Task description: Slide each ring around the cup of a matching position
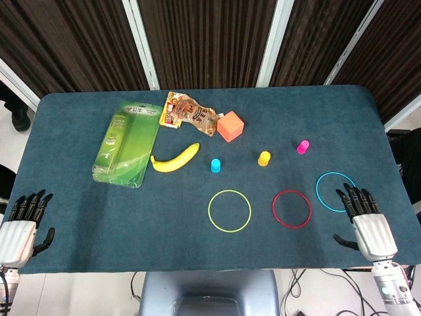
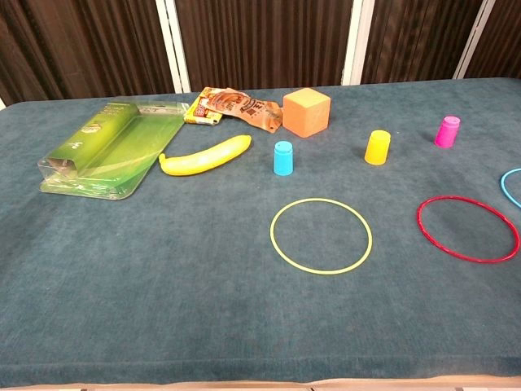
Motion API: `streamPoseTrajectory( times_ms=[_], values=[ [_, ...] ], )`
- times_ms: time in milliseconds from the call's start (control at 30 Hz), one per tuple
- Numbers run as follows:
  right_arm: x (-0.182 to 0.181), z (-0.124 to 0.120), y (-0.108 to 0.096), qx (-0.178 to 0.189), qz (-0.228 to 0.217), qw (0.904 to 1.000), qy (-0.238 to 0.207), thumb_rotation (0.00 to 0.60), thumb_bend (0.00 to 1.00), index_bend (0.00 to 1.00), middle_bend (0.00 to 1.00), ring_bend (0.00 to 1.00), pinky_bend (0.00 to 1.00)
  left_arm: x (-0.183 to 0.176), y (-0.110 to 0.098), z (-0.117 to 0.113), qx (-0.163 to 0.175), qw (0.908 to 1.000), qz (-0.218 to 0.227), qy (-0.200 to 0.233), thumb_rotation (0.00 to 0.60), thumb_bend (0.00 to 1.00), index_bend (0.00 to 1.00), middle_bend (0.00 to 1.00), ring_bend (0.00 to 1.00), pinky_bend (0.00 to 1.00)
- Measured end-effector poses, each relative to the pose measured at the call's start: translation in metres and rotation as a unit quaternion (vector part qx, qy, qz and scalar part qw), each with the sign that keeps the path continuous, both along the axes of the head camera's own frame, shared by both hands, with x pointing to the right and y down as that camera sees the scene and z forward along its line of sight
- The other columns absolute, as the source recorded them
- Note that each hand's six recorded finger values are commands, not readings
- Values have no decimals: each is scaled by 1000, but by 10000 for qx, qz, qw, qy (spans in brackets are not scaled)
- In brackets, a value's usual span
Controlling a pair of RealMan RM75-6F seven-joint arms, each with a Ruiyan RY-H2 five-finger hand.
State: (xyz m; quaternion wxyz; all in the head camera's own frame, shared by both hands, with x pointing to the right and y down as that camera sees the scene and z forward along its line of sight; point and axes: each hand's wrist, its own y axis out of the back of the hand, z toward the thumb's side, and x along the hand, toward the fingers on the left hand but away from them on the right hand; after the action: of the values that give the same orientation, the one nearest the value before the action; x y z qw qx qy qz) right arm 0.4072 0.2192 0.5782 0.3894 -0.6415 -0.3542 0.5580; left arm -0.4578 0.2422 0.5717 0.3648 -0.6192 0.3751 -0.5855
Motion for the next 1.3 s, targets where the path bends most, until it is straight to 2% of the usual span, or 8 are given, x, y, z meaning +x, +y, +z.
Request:
streamPoseTrajectory(
  times_ms=[200,433,533,667,733,867,967,1300],
  values=[
    [-8,6,-1,-18,-164,9998,-138,600,81,11,0,0,0,1,-2,3,-62,10000,-52,22,600,438,0,0,0,6],
    [-50,35,-13,-330,-718,9948,-642,600,102,210,0,0,0,-1,-5,4,-123,9998,-92,107,600,440,0,0,0,6],
    [-77,53,-22,-666,-972,9891,-878,600,146,301,0,0,0,-2,-6,2,-100,9998,-97,154,600,440,0,0,0,6],
    [-132,82,-32,-1163,-1507,9747,-1176,600,211,425,0,0,0,-2,-7,2,-112,9997,-100,206,600,440,0,0,0,6],
    [-159,92,-33,-1271,-1757,9676,-1291,600,245,489,0,0,0,-3,-8,2,-125,9996,-121,244,600,440,0,0,0,6],
    [-206,107,-32,-1244,-2191,9577,-1392,600,293,586,0,0,0,-7,-9,3,-163,9993,-197,267,600,441,0,0,0,6],
    [-222,117,-30,-1181,-2384,9552,-1296,600,332,629,2,0,0,-10,-10,2,-159,9992,-235,286,600,440,0,0,0,6],
    [-226,135,-24,-1171,-2436,9569,-1065,600,368,659,13,0,0,-12,-8,-2,-170,9990,-216,364,600,441,0,0,0,6]
  ],
)
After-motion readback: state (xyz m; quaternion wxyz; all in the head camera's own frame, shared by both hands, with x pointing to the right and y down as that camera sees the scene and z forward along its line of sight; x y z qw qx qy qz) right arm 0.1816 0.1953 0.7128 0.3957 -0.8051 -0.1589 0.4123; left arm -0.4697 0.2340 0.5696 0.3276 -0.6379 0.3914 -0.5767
